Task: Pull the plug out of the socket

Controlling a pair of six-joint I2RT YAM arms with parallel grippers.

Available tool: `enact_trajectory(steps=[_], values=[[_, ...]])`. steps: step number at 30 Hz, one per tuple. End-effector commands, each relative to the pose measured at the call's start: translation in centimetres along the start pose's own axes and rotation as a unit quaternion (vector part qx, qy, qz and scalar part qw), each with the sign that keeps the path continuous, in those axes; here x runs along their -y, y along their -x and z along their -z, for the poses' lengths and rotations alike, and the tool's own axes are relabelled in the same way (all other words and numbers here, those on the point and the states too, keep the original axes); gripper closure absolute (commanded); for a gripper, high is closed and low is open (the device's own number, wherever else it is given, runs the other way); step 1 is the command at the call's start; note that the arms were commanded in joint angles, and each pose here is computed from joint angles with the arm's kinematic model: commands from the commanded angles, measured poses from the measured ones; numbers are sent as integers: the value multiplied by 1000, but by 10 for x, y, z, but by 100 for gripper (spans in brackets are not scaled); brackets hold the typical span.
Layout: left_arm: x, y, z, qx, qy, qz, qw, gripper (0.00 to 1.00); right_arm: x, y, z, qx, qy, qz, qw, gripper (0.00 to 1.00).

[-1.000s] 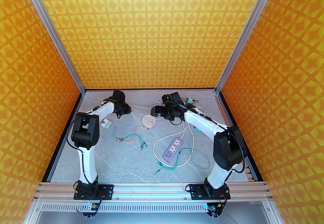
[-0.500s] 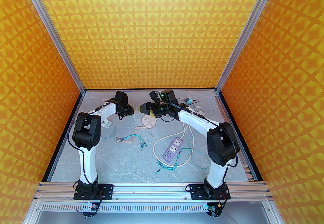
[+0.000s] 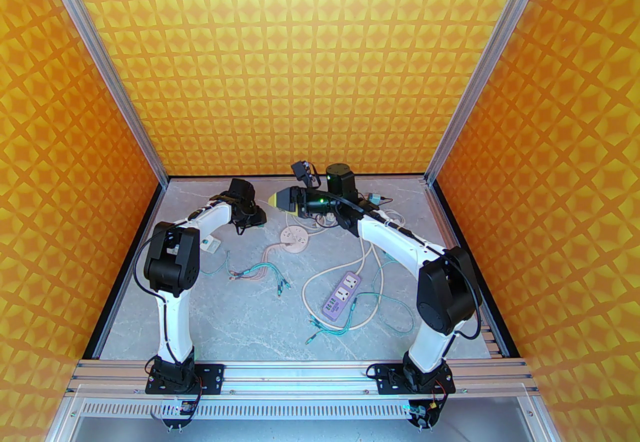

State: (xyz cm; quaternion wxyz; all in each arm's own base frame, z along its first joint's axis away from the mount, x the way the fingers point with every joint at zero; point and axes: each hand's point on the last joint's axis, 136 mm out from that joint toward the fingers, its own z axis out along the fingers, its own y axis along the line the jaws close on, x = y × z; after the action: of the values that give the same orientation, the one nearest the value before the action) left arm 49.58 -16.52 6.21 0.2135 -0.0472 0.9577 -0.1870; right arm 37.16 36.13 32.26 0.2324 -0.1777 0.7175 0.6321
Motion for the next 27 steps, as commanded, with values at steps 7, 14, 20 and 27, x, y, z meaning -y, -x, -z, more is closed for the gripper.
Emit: enact_trajectory(steps=[7, 14, 20, 27], values=[[11, 16, 12, 18, -16, -6, 1000, 98, -45, 14, -39, -9, 107, -12, 994, 2], [5, 68, 35, 62, -19, 11, 998, 100, -1, -43, -32, -52, 49, -75, 995, 2], [1, 111, 58, 95, -19, 21, 995, 100, 10, -95, -22, -113, 15, -78, 990, 2], [-7, 118, 65, 95, -12, 24, 995, 100, 18, -102, -15, -118, -25, -56, 991, 2]])
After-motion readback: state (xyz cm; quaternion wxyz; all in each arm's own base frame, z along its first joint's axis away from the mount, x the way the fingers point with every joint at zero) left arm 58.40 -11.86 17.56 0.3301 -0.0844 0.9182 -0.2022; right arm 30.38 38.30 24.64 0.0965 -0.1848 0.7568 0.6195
